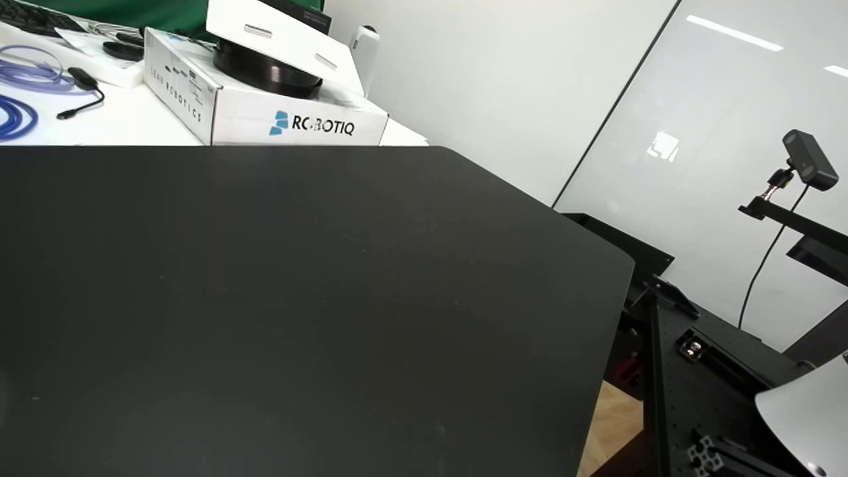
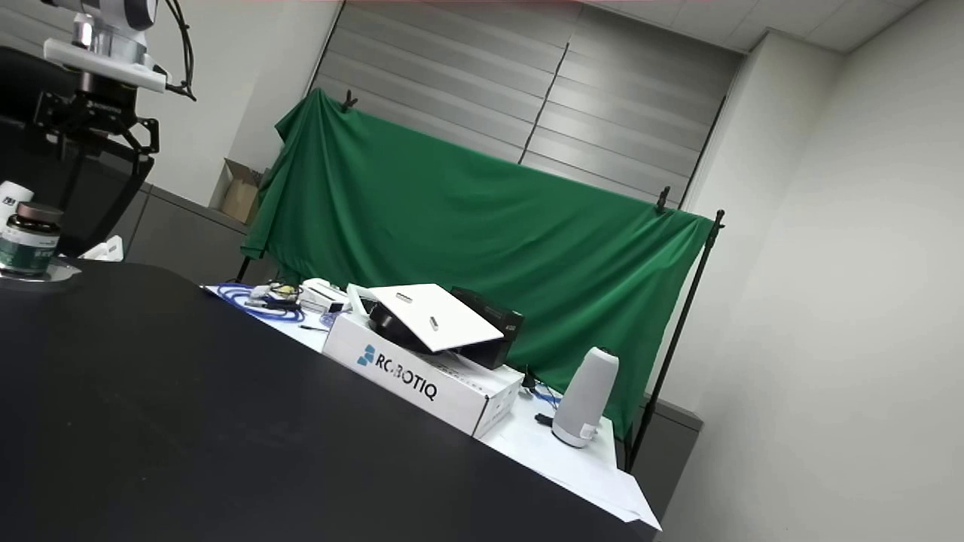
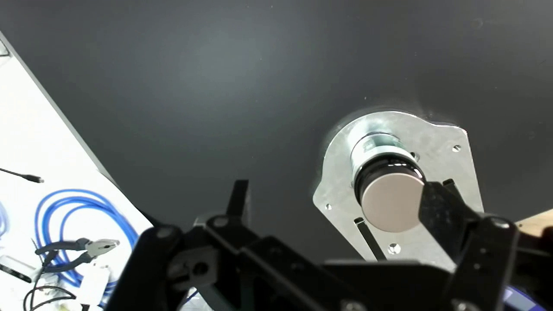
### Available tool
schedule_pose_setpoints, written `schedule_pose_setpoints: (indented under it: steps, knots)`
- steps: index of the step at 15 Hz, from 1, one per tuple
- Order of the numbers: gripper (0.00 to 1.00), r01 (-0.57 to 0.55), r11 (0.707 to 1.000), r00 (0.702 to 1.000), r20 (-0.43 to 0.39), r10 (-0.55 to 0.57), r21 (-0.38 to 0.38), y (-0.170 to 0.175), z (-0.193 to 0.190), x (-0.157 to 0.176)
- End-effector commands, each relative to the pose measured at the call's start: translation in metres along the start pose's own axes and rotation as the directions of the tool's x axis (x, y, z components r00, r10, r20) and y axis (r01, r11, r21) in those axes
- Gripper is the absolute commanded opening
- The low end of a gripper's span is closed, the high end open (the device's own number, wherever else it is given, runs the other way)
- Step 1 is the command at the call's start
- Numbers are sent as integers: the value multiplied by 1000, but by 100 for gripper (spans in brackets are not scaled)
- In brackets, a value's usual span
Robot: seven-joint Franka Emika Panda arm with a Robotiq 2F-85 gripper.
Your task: Move the bottle to the right
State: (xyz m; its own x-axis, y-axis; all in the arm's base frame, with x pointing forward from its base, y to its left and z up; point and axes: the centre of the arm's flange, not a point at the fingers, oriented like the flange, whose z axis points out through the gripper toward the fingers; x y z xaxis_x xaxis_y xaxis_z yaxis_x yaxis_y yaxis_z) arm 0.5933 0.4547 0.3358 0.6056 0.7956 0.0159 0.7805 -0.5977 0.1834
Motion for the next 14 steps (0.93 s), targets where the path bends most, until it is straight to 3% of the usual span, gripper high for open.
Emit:
schedule_pose_setpoints:
  steps: [1,6,7,8,14]
  knots:
    - [100,50,999,999,15,-51,21,4,3,42]
    - [100,126,991,992,-11,-126,40,0,10,58]
    - [100,123,992,992,-11,-123,40,1,9,57]
    - [100,120,992,993,-12,-119,33,-8,16,31]
    - [100,127,991,992,-18,-126,36,-7,14,34]
